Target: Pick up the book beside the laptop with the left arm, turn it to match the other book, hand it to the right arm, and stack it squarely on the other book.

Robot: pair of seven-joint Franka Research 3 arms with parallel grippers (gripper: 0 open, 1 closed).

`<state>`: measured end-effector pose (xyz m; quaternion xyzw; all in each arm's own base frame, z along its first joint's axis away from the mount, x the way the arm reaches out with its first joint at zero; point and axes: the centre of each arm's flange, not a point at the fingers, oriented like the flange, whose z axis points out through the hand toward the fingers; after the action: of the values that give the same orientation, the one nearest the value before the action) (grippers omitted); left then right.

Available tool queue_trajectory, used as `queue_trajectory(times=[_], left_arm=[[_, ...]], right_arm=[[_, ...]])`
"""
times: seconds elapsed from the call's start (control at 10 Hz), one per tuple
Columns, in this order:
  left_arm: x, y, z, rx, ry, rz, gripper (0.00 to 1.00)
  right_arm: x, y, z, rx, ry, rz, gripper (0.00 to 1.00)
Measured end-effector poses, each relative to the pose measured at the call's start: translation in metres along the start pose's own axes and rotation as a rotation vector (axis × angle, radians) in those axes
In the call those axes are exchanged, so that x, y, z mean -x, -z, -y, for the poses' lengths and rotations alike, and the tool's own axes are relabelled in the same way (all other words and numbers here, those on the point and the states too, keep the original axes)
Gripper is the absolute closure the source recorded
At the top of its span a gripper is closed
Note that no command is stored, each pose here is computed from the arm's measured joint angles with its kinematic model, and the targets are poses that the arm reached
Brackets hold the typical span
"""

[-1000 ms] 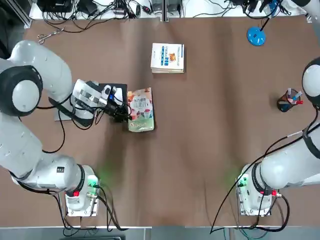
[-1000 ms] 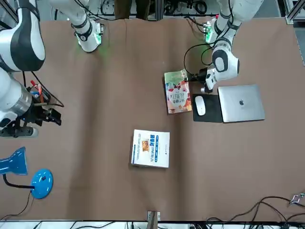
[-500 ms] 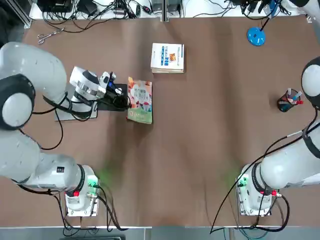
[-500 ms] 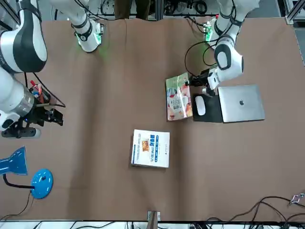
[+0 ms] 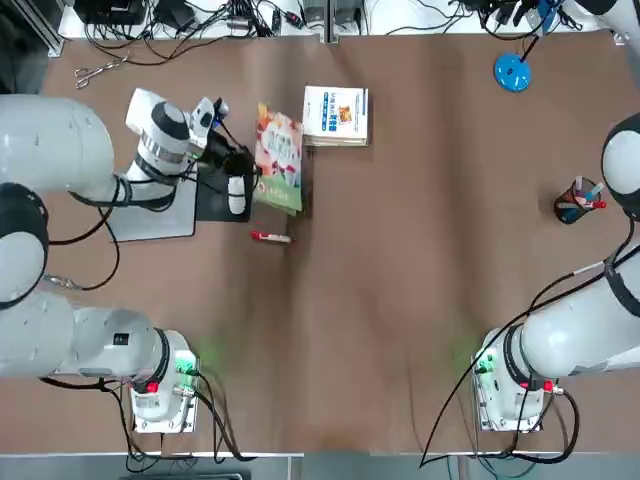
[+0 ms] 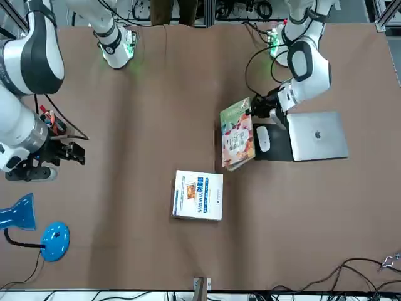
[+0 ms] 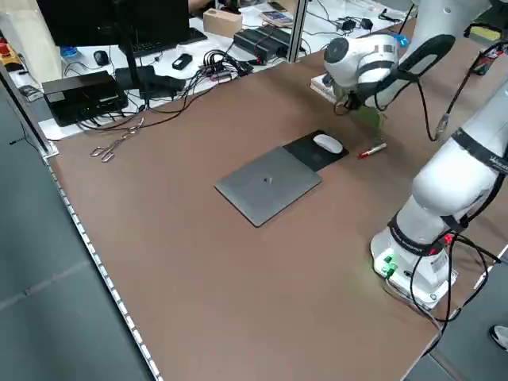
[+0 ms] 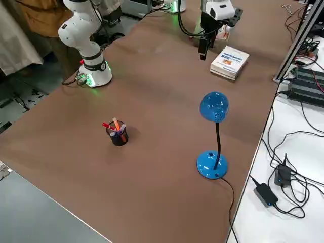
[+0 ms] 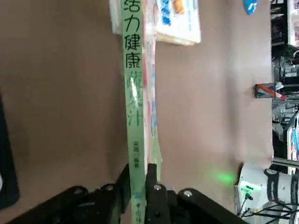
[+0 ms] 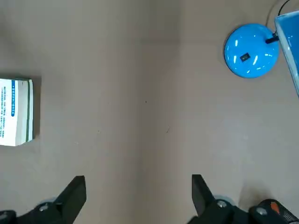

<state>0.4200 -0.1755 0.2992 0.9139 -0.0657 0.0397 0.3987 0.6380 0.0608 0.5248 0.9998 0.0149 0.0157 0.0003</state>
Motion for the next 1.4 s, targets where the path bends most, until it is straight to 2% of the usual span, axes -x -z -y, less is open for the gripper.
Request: queue_trajectory(times=[0.2, 0.3, 0.5, 0.7, 0.9, 1.1, 1.3, 1.4], left_arm=[[-0.049, 0.03, -0.022, 0.033, -0.068, -0.032, 0.84], [-0.073, 0.043, -0.026, 0.025, -0.098, -0.027, 0.84], [-0.118, 0.043, -0.024, 0.064, -0.119, -0.007, 0.84], [-0.156, 0.029, -0.02, 0.086, -0.14, 0.043, 0.84], [-0.189, 0.028, -0.032, 0.038, -0.12, 0.109, 0.84], [-0.225, 0.028, -0.048, 0.05, -0.072, 0.189, 0.84], [-0.25, 0.012, -0.03, 0.07, -0.116, 0.249, 0.84], [-0.258, -0.001, -0.024, 0.085, -0.213, 0.269, 0.84]], right_arm=[[0.0, 0.0, 0.001, 0.0, 0.001, 0.0, 0.0], [0.0, 0.0, 0.002, -0.001, 0.002, -0.001, 0.0], [0.0, 0.0, 0.002, -0.001, 0.003, -0.002, 0.0], [0.0, 0.0, 0.002, 0.0, 0.003, -0.001, 0.0], [-0.002, 0.0, 0.002, -0.001, 0.003, -0.009, 0.0], [-0.006, 0.0, 0.003, -0.003, 0.003, -0.038, 0.0], [-0.007, -0.001, 0.003, -0.003, 0.004, -0.042, 0.0], [-0.007, -0.001, 0.004, -0.003, 0.005, -0.042, 0.0]])
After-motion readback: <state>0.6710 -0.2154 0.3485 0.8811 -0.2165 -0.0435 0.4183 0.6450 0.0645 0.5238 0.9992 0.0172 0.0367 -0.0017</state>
